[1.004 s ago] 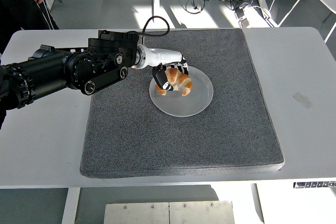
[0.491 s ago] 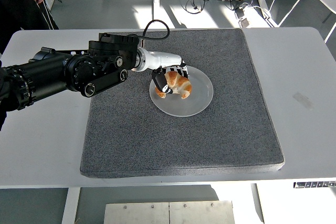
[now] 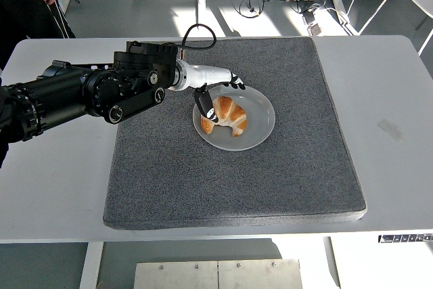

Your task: Place the bread on the plate

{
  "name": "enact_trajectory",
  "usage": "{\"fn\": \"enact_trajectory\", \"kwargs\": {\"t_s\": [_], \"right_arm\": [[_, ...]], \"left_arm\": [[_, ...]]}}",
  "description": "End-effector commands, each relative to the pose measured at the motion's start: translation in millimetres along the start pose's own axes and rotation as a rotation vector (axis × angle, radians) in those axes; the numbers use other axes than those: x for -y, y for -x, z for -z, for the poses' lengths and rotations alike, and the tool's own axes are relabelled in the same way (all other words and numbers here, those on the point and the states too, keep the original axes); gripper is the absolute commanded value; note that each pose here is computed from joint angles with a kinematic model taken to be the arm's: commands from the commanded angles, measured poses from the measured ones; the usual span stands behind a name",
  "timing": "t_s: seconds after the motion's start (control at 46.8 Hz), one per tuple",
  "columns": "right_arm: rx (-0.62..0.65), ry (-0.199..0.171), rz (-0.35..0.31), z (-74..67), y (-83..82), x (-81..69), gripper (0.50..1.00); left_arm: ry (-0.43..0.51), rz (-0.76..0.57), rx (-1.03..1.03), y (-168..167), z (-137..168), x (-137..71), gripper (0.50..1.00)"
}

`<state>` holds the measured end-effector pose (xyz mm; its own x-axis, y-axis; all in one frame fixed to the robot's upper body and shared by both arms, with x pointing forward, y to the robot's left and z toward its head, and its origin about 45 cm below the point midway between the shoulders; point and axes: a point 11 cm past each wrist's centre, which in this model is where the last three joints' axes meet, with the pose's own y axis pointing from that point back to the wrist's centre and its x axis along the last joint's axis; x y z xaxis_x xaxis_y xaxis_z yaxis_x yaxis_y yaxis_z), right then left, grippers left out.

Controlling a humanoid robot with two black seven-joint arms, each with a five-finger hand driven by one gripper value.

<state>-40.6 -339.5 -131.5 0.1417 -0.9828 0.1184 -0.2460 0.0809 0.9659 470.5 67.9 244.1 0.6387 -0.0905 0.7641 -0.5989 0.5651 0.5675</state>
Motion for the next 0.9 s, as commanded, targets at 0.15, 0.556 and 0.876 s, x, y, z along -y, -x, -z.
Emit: {"fn": "enact_trajectory", "kwargs": {"t_s": [0.15, 0.556, 0.876], "right_arm": [[-0.001, 0.001, -0.001, -0.4, -0.4, -0.1, 1.000], [0.000, 0.001, 0.000, -0.4, 0.1, -0.1, 1.000], [0.000, 0.001, 0.000, -0.4, 0.1, -0.1, 1.000]], "left_arm": [[0.037, -0.046, -0.015, -26, -16, -6, 0.978], [0.200, -0.252, -0.246, -129, -74, -43, 0.980], [0.231, -0.500, -0.707, -177, -25, -65, 0.980]]}}
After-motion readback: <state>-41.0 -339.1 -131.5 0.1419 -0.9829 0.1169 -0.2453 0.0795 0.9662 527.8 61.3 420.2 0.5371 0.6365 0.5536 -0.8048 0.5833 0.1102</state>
